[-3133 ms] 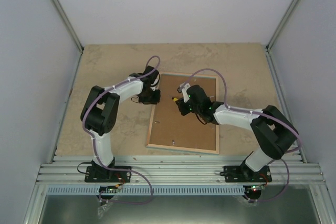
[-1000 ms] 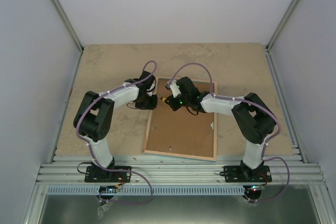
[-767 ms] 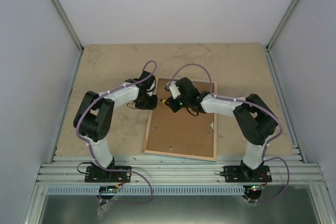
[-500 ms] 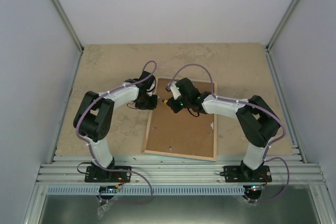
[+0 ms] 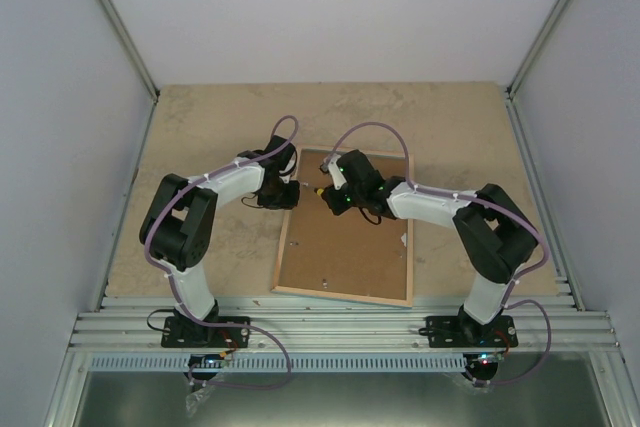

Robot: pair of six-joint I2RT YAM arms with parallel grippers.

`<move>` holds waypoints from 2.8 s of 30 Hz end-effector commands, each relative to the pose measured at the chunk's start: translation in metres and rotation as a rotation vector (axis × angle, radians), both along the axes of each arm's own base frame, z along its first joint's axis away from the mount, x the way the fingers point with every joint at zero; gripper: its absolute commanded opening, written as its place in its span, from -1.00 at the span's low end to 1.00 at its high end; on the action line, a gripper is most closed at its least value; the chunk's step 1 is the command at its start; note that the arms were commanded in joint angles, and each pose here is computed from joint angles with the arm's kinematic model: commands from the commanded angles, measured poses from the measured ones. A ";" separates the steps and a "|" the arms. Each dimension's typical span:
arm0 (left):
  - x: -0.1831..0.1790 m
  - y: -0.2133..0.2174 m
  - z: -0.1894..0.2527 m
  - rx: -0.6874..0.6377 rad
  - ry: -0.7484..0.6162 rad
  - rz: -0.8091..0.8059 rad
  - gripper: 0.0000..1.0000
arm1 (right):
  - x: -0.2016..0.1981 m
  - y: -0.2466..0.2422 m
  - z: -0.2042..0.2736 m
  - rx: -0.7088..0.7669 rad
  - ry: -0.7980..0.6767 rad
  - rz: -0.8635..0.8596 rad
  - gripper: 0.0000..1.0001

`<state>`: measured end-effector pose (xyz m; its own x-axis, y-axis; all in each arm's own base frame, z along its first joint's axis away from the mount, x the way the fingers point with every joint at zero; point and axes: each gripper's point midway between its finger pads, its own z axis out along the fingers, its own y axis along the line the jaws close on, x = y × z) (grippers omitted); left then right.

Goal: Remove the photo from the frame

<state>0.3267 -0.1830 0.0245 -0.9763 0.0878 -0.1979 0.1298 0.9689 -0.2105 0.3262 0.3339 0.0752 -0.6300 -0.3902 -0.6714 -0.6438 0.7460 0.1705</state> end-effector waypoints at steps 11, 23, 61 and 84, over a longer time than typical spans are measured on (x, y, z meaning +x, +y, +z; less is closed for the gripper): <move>0.009 0.000 0.025 -0.055 -0.061 0.124 -0.45 | -0.006 -0.026 0.039 0.056 -0.108 -0.073 -0.99; 0.029 -0.018 0.157 -0.357 -0.328 0.262 0.21 | 0.002 -0.037 0.122 0.257 -0.331 -0.175 -0.99; -0.004 -0.081 0.230 -0.944 -0.285 0.375 -1.00 | -0.030 -0.009 0.182 0.576 -0.389 -0.183 -0.58; 0.069 0.131 0.092 -0.142 -0.250 0.571 -1.00 | -0.018 -0.098 0.111 0.267 -0.258 -0.309 0.63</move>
